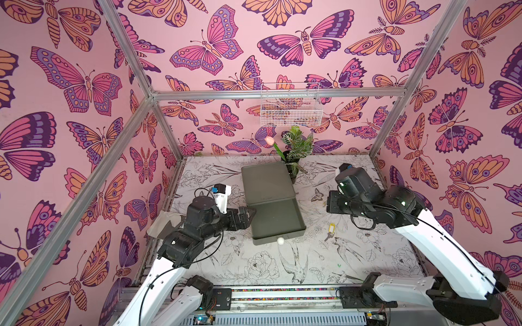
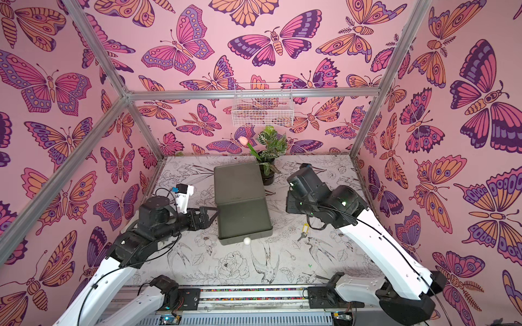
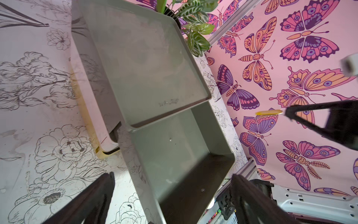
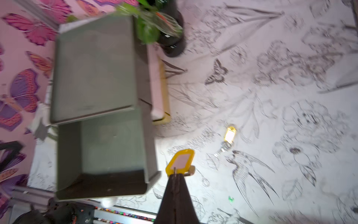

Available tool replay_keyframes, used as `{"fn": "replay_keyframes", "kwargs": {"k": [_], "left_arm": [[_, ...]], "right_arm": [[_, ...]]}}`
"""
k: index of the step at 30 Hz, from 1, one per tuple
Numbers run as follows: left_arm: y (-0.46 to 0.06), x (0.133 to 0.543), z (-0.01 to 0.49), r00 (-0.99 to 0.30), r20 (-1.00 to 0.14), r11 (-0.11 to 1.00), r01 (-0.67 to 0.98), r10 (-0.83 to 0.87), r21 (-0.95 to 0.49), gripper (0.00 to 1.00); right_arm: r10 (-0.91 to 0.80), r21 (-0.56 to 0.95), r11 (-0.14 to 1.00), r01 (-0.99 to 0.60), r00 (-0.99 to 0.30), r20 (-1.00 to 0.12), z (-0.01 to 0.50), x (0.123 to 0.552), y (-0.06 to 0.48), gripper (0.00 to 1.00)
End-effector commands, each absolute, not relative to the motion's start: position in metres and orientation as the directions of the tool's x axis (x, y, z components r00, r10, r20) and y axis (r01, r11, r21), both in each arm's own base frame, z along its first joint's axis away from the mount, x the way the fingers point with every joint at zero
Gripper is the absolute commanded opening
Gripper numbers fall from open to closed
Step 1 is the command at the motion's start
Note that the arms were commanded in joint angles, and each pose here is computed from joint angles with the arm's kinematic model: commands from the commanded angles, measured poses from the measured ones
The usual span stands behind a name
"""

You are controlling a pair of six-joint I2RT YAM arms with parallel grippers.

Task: Take the keys out of the drawer
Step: Place the key at the center of the board.

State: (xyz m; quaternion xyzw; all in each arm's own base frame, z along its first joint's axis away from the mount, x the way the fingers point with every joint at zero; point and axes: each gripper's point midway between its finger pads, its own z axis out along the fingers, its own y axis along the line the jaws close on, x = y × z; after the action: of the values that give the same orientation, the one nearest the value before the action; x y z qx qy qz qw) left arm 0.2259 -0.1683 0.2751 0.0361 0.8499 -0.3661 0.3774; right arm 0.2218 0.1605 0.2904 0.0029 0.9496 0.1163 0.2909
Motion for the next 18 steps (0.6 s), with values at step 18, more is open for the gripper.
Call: {"fn": "replay_keyframes", "kwargs": {"k": [18], "left_arm": [[-0.195,0.228,0.279,-0.751,-0.638,0.670,0.388,-0.169,-0.633,1.00]], "right_arm": [[0.247,0.166,0.963,0.211,-0.937,-0.245,0.110,0.196,0.099,0.00]]}}
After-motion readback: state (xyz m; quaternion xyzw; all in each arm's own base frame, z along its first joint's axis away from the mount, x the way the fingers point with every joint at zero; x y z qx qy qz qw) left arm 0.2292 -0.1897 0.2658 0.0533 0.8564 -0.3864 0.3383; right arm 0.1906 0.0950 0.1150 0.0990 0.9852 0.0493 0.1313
